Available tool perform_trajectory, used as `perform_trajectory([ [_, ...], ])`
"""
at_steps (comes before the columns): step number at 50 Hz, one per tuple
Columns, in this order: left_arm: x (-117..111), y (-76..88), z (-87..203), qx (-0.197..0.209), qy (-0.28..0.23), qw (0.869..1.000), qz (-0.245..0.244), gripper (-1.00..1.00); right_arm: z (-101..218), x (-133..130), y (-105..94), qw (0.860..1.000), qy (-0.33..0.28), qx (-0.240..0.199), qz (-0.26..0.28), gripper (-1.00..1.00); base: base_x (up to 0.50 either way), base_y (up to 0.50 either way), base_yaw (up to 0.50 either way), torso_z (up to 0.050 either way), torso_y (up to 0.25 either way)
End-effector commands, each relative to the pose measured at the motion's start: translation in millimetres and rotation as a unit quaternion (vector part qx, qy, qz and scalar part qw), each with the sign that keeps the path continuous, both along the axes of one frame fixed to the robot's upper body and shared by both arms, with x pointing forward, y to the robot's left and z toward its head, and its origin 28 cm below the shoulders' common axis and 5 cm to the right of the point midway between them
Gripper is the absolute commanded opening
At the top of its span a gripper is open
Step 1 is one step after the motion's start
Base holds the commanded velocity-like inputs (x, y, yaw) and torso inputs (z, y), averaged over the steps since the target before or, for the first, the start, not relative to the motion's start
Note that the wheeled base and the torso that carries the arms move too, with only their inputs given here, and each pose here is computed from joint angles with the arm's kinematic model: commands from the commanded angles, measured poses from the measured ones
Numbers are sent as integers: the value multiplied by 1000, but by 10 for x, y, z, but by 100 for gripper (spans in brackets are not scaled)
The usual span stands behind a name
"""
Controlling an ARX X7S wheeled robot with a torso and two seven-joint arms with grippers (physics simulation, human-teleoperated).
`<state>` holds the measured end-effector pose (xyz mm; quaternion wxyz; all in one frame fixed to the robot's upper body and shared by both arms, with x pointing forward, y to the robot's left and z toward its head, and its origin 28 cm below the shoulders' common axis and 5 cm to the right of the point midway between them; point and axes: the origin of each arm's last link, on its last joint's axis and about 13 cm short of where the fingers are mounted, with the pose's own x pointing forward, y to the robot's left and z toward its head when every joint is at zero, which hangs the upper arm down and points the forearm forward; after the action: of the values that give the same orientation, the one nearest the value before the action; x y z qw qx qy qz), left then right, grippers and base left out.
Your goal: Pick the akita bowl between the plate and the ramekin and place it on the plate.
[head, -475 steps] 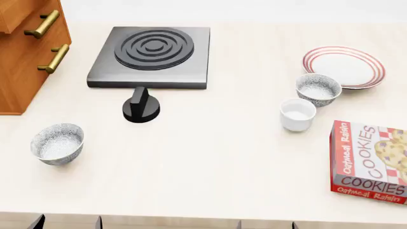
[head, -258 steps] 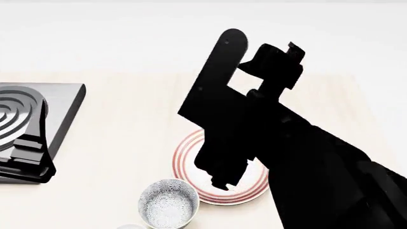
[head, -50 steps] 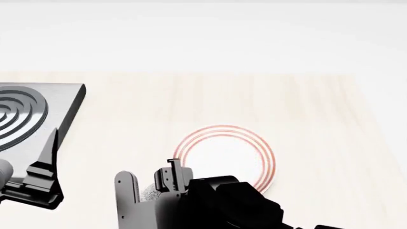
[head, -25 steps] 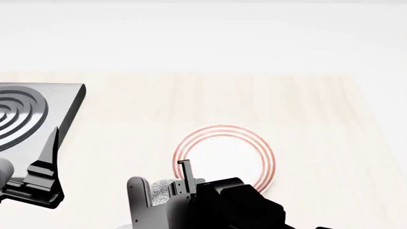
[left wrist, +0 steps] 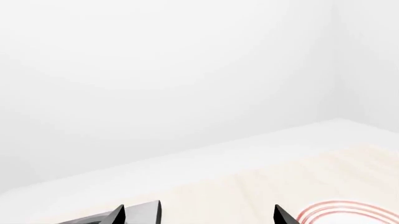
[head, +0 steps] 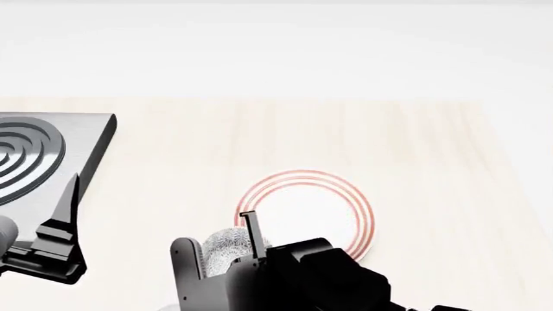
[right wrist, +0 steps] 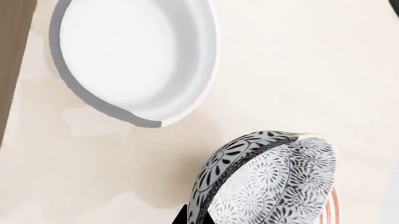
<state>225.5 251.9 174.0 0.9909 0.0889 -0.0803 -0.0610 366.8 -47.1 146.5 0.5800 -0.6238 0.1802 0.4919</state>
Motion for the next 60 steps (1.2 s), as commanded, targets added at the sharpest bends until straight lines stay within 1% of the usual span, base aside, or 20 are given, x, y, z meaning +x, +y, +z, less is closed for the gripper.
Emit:
perform_trajectory([
  [1, -3, 4, 0, -2, 0, 1000, 0, 100, 290, -2, 8, 999, -36, 10, 7, -100, 0, 0, 0, 0, 0],
  [4, -15, 5, 6, -2, -1, 1000, -1, 100, 404, -16, -7, 999, -39, 21, 5, -100, 0, 0, 0, 0, 0],
  [7, -12, 11, 3, -2, 0, 1000, 1, 100, 545, -11, -50, 998, -51, 25, 0, -100, 0, 0, 0, 0, 0],
  [9, -17, 5, 9, -2, -1, 1000, 0, 100, 671, -13, -77, 997, -62, 37, -6, -100, 0, 0, 0, 0, 0],
  [12, -16, -2, 14, -2, -2, 1000, -1, 100, 743, -1, -106, 997, -69, 42, -13, -100, 0, 0, 0, 0, 0],
  [16, -17, -10, 17, -1, -3, 1000, -3, 100, 759, 41, -155, 996, -80, 41, -26, -100, 0, 0, 0, 0, 3],
  [18, -21, -13, 18, 0, -2, 1000, -4, 100, 755, 78, -180, 995, -84, 41, -38, -100, 0, 0, 0, 0, 0],
  [22, -25, -15, -2, 3, 1, 1000, -6, 100, 745, 170, -231, 992, -85, 56, -78, -100, 0, 0, 0, 0, 0],
  [25, -28, -16, 3, 3, 0, 1000, -7, 100, 748, 233, -267, 990, -91, 54, -94, -100, 0, 0, 0, 0, 0],
  [26, -30, -15, 1, 3, 0, 1000, -7, 100, 732, 275, -292, 988, -95, 52, -109, -100, 0, 0, 0, 0, 0],
  [33, -32, -5, -1, 2, 1, 1000, -5, 100, 620, 352, -377, 987, -95, 32, -127, -100, 0, 0, 0, 0, 0],
  [34, -32, -7, -1, 2, 1, 1000, -6, 100, 590, 358, -390, 987, -98, 19, -127, -100, 0, 0, 0, 0, 0],
  [35, -31, -8, -2, 2, 1, 1000, -6, 100, 577, 357, -392, 987, -99, 15, -126, -100, 0, 0, 0, 0, 0],
  [40, -26, -19, -8, 3, 2, 1000, -8, 100, 547, 416, -400, 985, -109, 9, -130, -100, 0, 0, 0, 0, 0],
  [44, -21, -13, -17, 3, 4, 1000, -6, 100, 510, 478, -417, 983, -117, 3, -144, -100, 0, 0, 0, 0, 3],
  [48, -23, -13, -20, 2, 4, 1000, -6, 100, 511, 534, -421, 979, -126, 9, -159, -100, 0, 0, 0, 0, 0],
  [49, -20, -12, -21, 2, 4, 1000, -6, 100, 509, 561, -416, 977, -129, 18, -166, -100, 0, 0, 0, 0, 0],
  [53, -21, -14, -28, 2, 5, 1000, -6, 100, 459, 594, -392, 977, -126, 28, -170, -100, 0, 0, 0, 0, 0],
  [60, -16, -12, -34, 2, 6, 1000, -6, 100, 373, 640, -381, 977, -123, 26, -174, -100, 0, 0, 0, 0, 0],
])
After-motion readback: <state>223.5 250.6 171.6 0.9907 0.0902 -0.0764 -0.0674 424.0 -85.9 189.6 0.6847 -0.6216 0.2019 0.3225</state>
